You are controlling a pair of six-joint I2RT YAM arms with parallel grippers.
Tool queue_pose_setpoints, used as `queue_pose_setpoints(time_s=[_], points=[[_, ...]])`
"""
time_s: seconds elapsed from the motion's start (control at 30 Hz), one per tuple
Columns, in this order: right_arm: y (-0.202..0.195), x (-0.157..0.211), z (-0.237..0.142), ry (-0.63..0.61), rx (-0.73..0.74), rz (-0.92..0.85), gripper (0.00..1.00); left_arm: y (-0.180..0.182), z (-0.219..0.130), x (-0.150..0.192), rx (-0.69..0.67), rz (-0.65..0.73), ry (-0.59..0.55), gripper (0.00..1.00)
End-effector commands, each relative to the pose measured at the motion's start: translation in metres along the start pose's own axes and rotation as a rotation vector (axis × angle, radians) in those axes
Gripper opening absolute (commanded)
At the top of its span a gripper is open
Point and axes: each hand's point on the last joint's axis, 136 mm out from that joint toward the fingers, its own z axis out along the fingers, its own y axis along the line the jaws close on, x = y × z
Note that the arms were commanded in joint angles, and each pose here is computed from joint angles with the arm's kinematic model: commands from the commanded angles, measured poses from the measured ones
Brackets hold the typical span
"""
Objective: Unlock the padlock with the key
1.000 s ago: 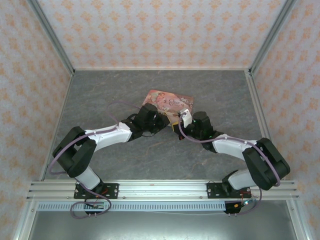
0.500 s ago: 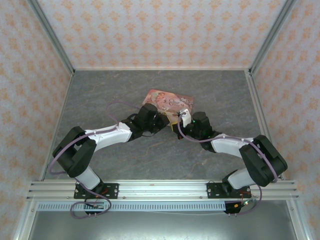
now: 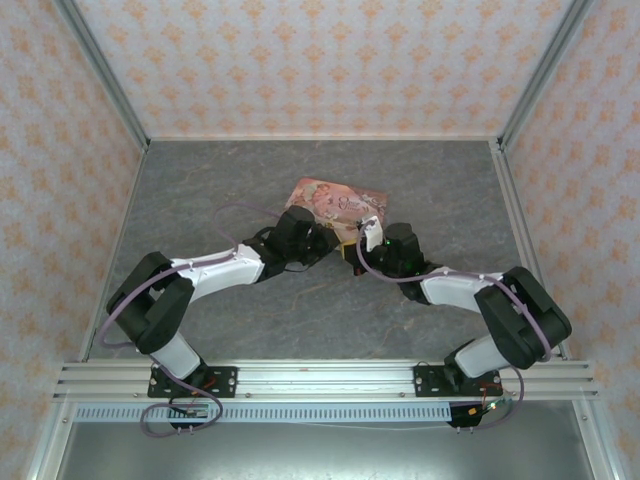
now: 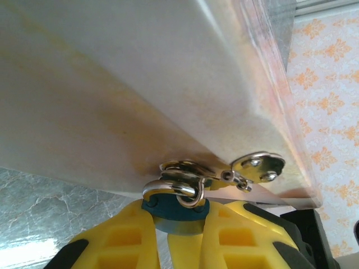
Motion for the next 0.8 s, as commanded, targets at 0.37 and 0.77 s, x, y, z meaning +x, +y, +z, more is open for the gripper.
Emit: queue_pose_setpoints(time_s=[0.37, 0.77], points=[[-0.002, 0.002, 0.008, -0.115, -0.031, 0.161, 0.0, 0.018, 0.032, 0.029, 0.02, -0.038, 0.107, 0.12], [-0.016, 0.041, 0.007, -0.045, 0.026, 0.277, 0.0, 0.036, 0.018, 0.021, -0.036, -0.02, 0.051, 0.45]])
